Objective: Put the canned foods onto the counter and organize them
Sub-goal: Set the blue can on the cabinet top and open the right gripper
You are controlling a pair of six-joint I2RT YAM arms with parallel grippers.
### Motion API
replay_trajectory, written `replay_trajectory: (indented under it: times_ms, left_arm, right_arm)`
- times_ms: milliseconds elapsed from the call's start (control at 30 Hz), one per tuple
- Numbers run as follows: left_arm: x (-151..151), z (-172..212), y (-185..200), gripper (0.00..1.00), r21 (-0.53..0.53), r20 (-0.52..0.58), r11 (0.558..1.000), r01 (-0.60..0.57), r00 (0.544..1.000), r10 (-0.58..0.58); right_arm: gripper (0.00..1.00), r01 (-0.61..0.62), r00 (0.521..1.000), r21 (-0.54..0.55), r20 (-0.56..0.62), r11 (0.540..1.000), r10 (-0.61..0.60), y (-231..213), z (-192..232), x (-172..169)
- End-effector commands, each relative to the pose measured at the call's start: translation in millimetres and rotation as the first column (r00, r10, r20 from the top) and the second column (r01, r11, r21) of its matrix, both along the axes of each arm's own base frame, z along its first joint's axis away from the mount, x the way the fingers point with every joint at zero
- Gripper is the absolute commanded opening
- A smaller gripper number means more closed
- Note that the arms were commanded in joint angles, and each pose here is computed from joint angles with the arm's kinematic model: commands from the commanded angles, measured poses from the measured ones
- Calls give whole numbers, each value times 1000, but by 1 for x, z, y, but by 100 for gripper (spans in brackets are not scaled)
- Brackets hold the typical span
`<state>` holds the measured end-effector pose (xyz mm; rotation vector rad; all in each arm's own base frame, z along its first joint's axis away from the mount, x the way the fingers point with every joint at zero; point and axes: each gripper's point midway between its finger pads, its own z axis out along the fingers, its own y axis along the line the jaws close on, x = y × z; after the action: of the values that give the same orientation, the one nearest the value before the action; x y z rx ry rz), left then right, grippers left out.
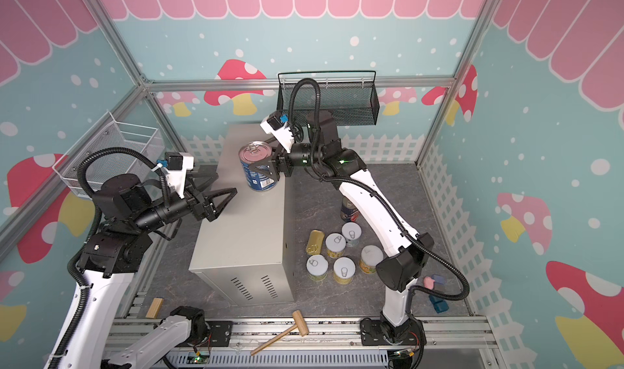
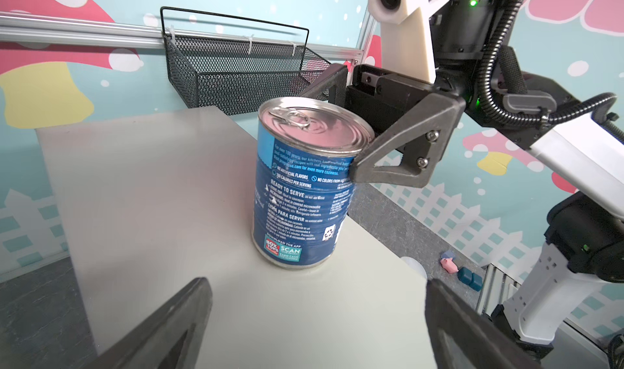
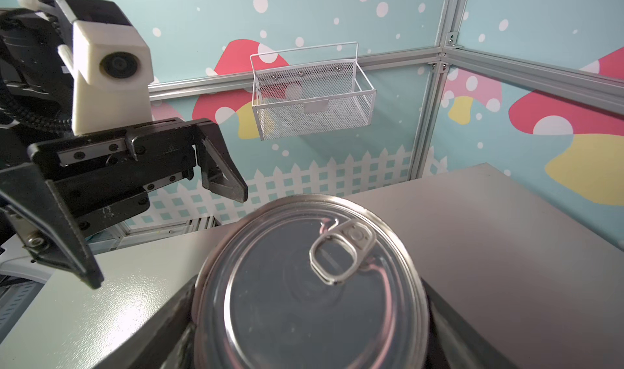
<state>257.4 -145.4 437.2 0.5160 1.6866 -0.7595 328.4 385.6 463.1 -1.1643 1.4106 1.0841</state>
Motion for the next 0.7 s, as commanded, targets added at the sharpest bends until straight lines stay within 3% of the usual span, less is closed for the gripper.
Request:
replay_trajectory:
  times_ms: [0, 67, 167, 433, 667]
  left_arm:
    - [10, 0, -4, 99, -2, 10, 1000, -27, 1000, 27]
    - [15, -3, -9, 99, 14, 6, 999, -33, 999, 33]
    - [24, -5, -14, 99, 51, 14, 997, -64, 998, 63]
    - [40, 3, -27, 99, 107, 48, 988, -112, 993, 107]
    - [53, 16, -34, 99, 118, 78, 984, -134, 989, 126]
  right_arm:
    - [70, -19, 995, 83, 100, 996, 11, -6, 38, -16]
    - [86, 7, 995, 86, 102, 996, -16, -8, 41, -14]
    - [99, 30, 990, 102, 132, 994, -44, -15, 52, -18]
    - [100, 197, 954, 135, 203, 971, -222, -58, 81, -31]
    - [99, 482, 839, 87, 242, 872, -488, -111, 56, -21]
